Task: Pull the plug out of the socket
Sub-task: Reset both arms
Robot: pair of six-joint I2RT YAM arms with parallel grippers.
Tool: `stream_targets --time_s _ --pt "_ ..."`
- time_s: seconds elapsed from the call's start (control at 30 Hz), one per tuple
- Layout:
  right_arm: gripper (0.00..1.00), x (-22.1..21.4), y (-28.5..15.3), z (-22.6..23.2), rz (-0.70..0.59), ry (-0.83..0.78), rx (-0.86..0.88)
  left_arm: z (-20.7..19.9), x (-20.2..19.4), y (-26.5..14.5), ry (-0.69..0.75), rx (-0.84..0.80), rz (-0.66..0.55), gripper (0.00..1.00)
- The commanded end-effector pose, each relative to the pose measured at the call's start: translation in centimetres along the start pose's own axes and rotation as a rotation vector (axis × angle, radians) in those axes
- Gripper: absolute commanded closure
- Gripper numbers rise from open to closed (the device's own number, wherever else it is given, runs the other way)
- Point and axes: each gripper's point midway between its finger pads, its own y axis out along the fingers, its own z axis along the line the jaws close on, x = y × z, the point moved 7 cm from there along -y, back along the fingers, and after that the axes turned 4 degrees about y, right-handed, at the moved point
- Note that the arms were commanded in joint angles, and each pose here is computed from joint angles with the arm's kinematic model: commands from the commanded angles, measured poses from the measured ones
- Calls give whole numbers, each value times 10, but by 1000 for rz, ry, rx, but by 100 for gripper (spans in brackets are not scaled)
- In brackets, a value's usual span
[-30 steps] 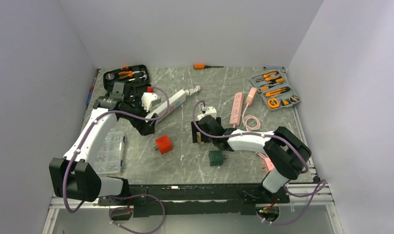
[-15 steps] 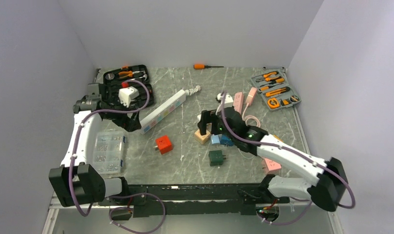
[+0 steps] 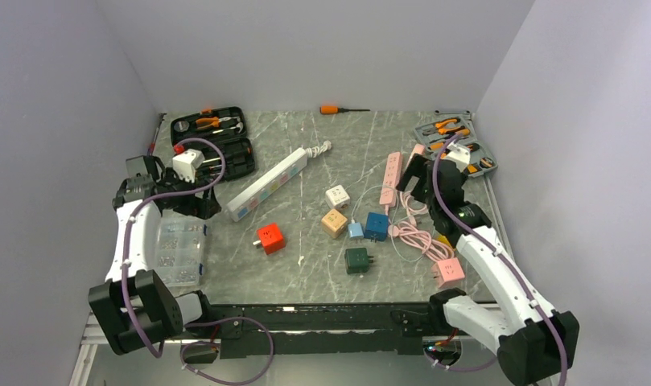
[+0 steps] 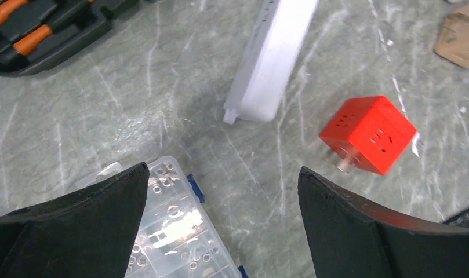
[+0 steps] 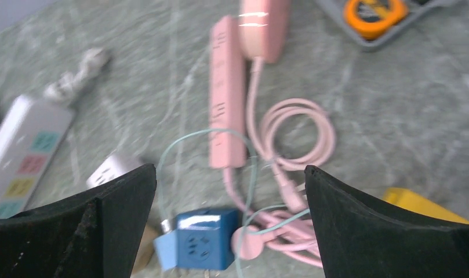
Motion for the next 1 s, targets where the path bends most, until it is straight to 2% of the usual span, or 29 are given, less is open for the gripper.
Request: stream_targets --time_s 0.0,0.1,0.27,0.4,0.63,0.77,0.97 --pt "0 1 20 -32 -42 18 -205 19 18 -4 -99 235 -149 1" --pt "0 -2 35 -49 -97 -29 -305 20 12 2 -193 281 -173 1" --pt "0 -12 53 -75 -174 -100 -436 17 -1 18 -186 301 -298 1" --pt "0 -18 66 -79 -194 -111 -446 23 1 33 -104 380 -403 1" --pt "0 -13 76 -89 -379 -101 -444 40 -2 66 -60 474 -413 1" --pt "0 -15 76 -91 -496 -88 -376 38 -3 78 5 484 -468 1" --pt "0 -15 78 -93 -554 -159 -343 33 1 85 21 444 -574 1"
